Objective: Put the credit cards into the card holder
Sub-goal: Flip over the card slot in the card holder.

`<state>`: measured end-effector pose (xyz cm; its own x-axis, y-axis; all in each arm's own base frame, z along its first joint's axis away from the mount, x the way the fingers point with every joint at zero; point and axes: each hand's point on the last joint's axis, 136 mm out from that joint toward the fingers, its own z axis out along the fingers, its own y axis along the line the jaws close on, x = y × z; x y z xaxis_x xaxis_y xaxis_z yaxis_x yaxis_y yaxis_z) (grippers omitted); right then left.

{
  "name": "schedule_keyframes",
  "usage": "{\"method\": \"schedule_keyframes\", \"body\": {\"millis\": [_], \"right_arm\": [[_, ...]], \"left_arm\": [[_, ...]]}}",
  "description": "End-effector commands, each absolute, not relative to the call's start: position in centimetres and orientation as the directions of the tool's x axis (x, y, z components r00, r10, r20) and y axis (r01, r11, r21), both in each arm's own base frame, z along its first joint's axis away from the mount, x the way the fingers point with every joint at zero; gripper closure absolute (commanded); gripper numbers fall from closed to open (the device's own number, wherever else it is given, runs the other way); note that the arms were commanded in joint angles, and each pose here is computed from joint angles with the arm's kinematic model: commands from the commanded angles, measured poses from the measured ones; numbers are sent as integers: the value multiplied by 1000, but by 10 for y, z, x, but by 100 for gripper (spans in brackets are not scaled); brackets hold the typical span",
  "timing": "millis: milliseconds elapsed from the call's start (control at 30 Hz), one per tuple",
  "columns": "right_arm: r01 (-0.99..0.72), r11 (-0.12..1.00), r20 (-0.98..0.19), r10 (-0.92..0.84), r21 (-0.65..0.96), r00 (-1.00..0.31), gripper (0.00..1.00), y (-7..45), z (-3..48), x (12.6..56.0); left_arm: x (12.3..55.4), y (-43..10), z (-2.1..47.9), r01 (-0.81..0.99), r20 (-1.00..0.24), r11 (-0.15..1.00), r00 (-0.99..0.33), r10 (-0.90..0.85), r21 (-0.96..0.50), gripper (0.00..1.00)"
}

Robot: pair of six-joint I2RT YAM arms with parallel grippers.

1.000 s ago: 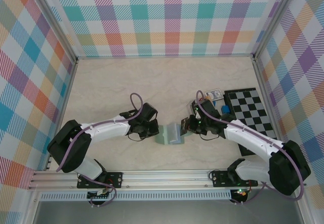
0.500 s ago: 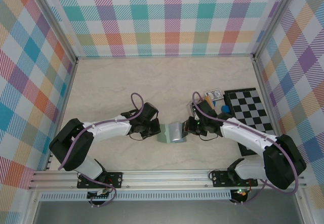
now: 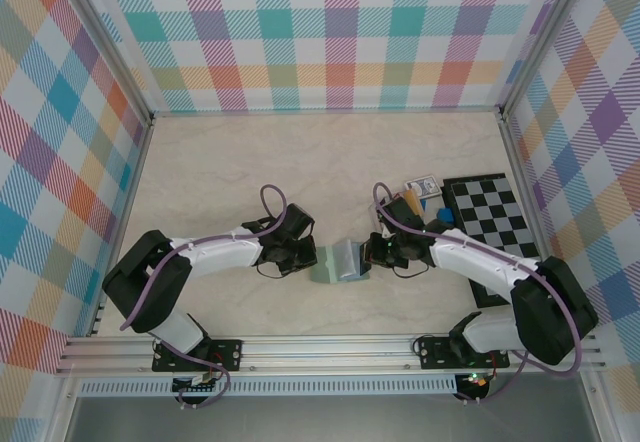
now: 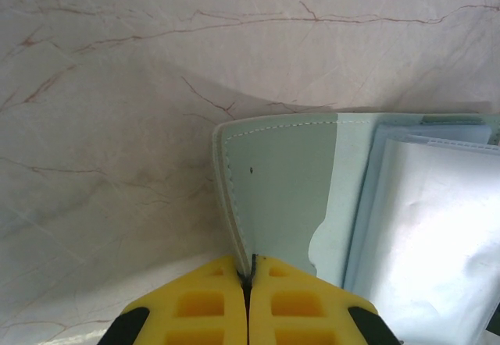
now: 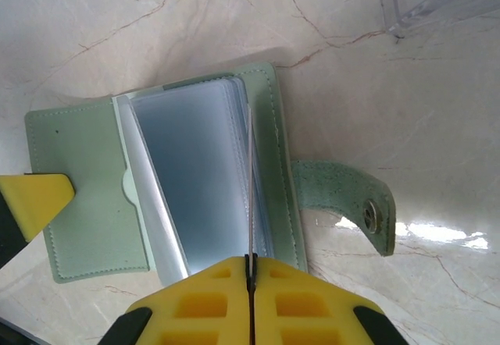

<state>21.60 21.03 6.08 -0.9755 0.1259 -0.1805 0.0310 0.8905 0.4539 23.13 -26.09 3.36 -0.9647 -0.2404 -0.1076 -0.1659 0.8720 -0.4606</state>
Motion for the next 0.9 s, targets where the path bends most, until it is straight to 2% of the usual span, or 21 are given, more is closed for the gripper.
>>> {"method": "schedule_keyframes", "body": {"millis": [0,167,433,733,867], "right_arm": [[-19,904,-200,74,428,-977,94,210,55,215],[-56,902,-205,36,427,-978,94,213,52,215],[-83,851,-217,37,519,-976,94,235,64,218],[-93,861,-190,4,501,-982,93,246,54,218],[-120,830,-198,-12,544,-980,94,261,62,220]], "left_arm": [[226,-255,23,-164,-90,886,-971,-224,-433,100],[226,-257,21,-160,-83,887,-973,-216,-434,100],[227,-261,20,-155,-74,883,-975,-208,-443,100],[227,-263,20,-152,-70,881,-977,-204,-449,100],[227,-264,20,-146,-72,880,-977,-199,-452,100]]}}
